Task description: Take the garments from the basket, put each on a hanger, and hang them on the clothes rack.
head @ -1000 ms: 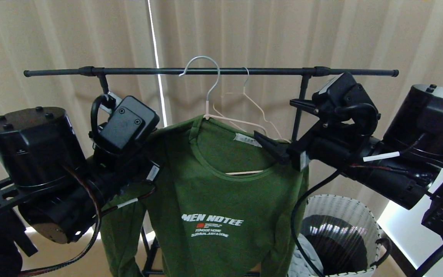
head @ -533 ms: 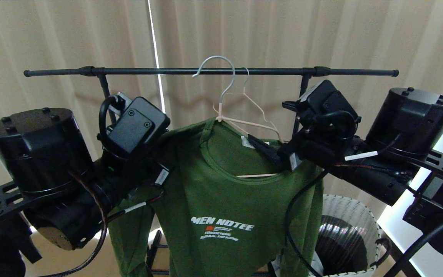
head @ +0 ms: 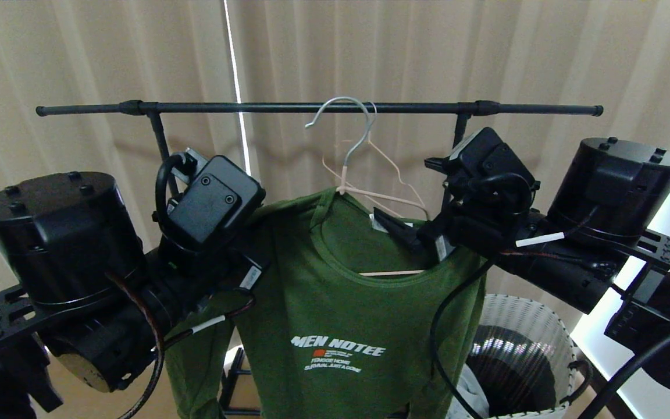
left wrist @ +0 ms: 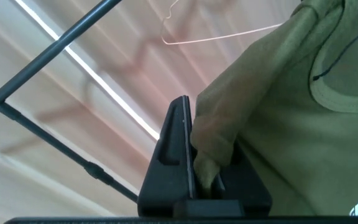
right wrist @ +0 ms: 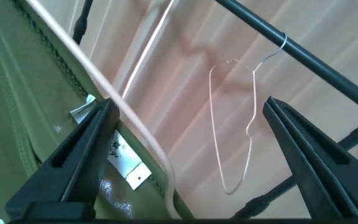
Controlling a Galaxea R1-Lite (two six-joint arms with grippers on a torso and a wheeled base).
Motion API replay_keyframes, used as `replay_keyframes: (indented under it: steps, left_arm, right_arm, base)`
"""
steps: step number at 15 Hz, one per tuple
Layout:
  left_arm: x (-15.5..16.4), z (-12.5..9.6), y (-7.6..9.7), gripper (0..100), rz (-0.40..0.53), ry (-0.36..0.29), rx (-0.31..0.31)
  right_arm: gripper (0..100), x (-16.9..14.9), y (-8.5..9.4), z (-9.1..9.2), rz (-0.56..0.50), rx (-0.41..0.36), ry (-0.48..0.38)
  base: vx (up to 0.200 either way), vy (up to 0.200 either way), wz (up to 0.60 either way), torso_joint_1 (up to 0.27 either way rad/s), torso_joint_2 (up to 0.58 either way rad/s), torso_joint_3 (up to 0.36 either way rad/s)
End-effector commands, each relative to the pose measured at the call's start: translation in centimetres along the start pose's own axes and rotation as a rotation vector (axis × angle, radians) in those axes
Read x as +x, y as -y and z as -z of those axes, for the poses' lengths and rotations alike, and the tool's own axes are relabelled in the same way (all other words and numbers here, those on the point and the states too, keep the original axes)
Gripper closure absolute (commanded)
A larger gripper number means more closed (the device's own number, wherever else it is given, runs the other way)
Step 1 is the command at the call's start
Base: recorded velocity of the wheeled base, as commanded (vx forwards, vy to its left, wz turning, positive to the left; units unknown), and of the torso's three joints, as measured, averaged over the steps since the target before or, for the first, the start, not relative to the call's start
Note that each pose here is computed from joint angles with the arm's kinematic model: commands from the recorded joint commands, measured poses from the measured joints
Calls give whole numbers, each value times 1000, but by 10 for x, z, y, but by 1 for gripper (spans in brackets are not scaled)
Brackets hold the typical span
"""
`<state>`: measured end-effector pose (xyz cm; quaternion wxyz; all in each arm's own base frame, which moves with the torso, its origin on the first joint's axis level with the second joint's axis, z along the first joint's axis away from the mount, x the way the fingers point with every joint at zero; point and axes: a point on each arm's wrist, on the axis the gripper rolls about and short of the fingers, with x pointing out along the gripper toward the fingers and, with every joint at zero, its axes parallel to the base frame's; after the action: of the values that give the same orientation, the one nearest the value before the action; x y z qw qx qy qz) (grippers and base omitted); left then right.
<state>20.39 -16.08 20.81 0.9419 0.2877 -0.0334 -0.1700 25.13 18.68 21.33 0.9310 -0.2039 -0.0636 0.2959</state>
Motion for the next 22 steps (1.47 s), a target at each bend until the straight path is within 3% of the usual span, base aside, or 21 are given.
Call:
replay_keyframes:
  steps: [1,11,12,14,17,20,22]
  left_arm:
    - [-1,0,0,100,1,1,0]
    - [-3,1,-1,100,0,2,-18]
    - [-4,2,0,0,3,-5,-17]
    - [-7,2,-2,0,3,1,-20]
    - [-23,-2,-15,0,-23,37,-121]
    - [-39,0,-26,0,-49,53,-214]
    - [-43,9,-31,0,-68,32,-216]
  right_arm:
    - [100,0,-1,1,-2,-1,-4]
    - [100,0,0,1,0,1,1]
    - [100,0,0,1,0,1,1]
    - [100,-1,0,0,3,1,4]
    - [100,-6,7,-3,47,2,-1]
    - [100,-11,27,1,147,2,-29]
    - [100,-15,37,2,210,8,-41]
  base:
    - [0,0,0,0,0,0]
    - [0,0,0,0,0,0]
    - [0,0,0,0,0,0]
    - [0,0,0,0,0,0]
    - [0,0,0,0,0,0]
    - [0,0,0,0,0,0]
    - [0,0,0,0,0,0]
